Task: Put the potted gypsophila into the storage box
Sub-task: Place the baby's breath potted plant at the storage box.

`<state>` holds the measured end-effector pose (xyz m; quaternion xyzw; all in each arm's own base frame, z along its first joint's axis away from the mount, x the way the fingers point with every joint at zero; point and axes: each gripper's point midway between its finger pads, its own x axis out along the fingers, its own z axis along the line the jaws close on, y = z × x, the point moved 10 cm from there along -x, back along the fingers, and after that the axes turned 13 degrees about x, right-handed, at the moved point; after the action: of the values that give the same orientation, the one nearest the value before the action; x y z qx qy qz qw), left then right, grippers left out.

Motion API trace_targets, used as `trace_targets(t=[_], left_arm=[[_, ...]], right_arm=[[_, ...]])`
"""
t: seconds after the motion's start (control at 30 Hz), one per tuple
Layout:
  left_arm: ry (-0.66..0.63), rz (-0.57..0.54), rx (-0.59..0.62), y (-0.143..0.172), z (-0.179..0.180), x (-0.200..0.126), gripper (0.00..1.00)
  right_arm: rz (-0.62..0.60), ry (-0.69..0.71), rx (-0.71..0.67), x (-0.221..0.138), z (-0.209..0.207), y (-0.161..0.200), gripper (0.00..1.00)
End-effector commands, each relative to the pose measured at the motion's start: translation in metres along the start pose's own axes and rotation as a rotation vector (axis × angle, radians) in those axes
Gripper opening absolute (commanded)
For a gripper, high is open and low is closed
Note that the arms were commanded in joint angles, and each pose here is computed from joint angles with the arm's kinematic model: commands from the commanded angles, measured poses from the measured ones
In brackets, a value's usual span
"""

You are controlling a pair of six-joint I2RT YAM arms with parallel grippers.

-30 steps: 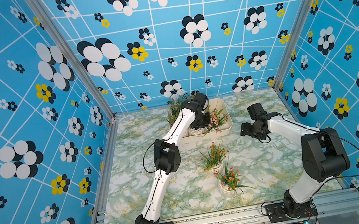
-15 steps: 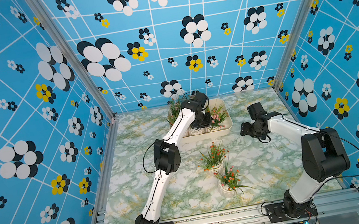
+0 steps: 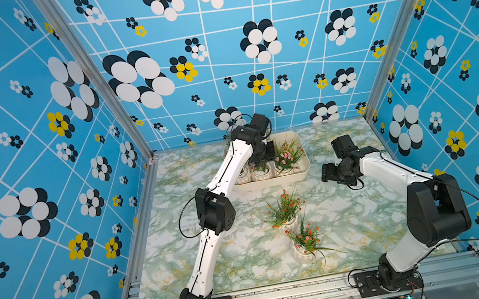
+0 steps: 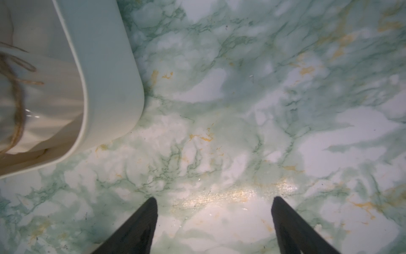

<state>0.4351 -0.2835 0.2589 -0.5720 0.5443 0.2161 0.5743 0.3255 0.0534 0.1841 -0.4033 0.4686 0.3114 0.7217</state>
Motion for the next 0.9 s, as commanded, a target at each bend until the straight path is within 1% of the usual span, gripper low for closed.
trace_targets(t=[0.0, 0.13, 0.33, 0.5, 0.57, 0.6, 0.63, 0.67, 0.73, 0.8, 0.87], left_arm=[[-0.004, -0.083, 0.02, -0.004, -0.008, -0.054, 0.37], [-0.015, -0.103, 0.037, -0.001, -0.01, -0.077, 0.38], [-0.027, -0.122, 0.057, 0.011, -0.011, -0.101, 0.42], [-0.017, -0.191, 0.066, 0.029, -0.009, -0.121, 0.42], [-0.007, -0.22, 0.062, 0.039, -0.007, -0.129, 0.52], [-0.008, -0.219, 0.055, 0.045, -0.004, -0.127, 0.55], [-0.008, -0.232, 0.049, 0.053, -0.001, -0.135, 0.58], [-0.01, -0.233, 0.045, 0.059, 0.002, -0.136, 0.62], [-0.018, -0.221, 0.028, 0.074, 0.011, -0.138, 0.74], [-0.03, -0.214, 0.008, 0.087, 0.021, -0.14, 0.84], [-0.036, -0.218, -0.014, 0.101, 0.03, -0.145, 0.91]], right_arm=[[0.078, -0.031, -0.037, -0.015, -0.003, 0.01, 0.84], [0.12, -0.043, -0.057, -0.026, -0.007, 0.025, 0.84], [0.152, -0.024, -0.104, -0.036, -0.009, 0.054, 0.86], [0.174, -0.024, -0.133, -0.034, 0.006, 0.084, 0.85], [0.175, -0.049, -0.129, -0.033, 0.014, 0.095, 0.84], [0.172, -0.064, -0.127, -0.033, 0.019, 0.101, 0.83], [0.165, -0.076, -0.126, -0.034, 0.024, 0.106, 0.82], [0.156, -0.088, -0.123, -0.035, 0.029, 0.109, 0.82], [0.145, -0.11, -0.132, -0.036, 0.041, 0.118, 0.81], [0.131, -0.128, -0.14, -0.037, 0.051, 0.125, 0.8], [0.119, -0.142, -0.152, -0.038, 0.06, 0.131, 0.8]])
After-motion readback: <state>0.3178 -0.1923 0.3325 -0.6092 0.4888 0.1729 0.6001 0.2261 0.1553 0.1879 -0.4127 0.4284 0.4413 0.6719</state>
